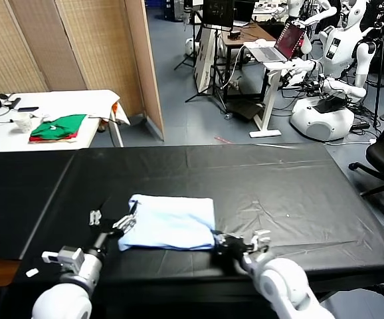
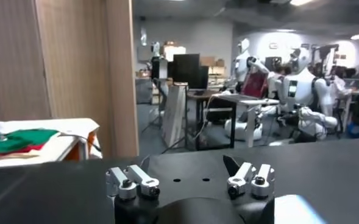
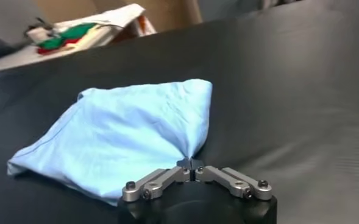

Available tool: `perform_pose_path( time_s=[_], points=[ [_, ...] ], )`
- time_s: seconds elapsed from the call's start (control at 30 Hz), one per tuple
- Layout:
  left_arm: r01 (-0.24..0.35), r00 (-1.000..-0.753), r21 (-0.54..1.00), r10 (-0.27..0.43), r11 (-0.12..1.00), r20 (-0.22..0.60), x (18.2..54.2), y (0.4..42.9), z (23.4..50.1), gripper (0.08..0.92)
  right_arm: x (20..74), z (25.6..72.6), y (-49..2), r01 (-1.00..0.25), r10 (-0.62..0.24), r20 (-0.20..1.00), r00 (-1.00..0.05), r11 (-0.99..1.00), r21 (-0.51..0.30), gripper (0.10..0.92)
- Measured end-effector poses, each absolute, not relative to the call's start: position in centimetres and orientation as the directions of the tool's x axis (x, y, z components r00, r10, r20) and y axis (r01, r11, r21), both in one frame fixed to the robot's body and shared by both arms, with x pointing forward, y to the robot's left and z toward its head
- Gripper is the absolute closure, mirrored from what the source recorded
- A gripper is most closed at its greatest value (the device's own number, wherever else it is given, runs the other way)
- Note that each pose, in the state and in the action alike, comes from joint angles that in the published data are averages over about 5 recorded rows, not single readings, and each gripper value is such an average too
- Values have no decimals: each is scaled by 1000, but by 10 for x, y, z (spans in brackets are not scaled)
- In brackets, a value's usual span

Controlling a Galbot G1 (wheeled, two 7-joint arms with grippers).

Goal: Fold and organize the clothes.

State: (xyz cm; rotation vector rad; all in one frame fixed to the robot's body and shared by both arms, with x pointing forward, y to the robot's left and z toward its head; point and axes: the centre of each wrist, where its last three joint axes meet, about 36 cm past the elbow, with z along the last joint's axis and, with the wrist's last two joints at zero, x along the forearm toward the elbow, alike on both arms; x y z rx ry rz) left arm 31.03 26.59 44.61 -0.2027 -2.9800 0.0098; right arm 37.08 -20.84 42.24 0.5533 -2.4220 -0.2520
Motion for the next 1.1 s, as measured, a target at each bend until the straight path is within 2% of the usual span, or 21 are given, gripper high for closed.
perform_pose_path(
  time_s=[0.1,0.13,0.3,0.47,0.57,0.8,1.1],
  points=[
    [121,-979,-30,124,992,162,312,268,446,92,361,433,-223,-314,-421,535,-732,906,283,858],
    [120,-979,-32,123,992,161,312,268,446,92,358,436,-226,-313,-416,532,-737,908,277,828],
    [121,-981,-27,124,992,148,312,267,445,92,346,446,-235,-308,-397,525,-753,917,252,559],
    [97,-981,-44,103,994,164,310,266,444,92,335,454,-238,-312,-383,522,-762,924,221,260],
    [95,-979,-46,101,994,175,308,266,444,92,324,457,-237,-315,-360,511,-781,933,176,144],
    [91,-973,-40,98,995,207,303,268,440,92,284,457,-233,-282,-280,352,-893,958,46,116],
    [83,-966,-33,89,996,242,292,271,439,92,238,441,-238,-181,-164,152,-975,977,-110,115]
  ],
)
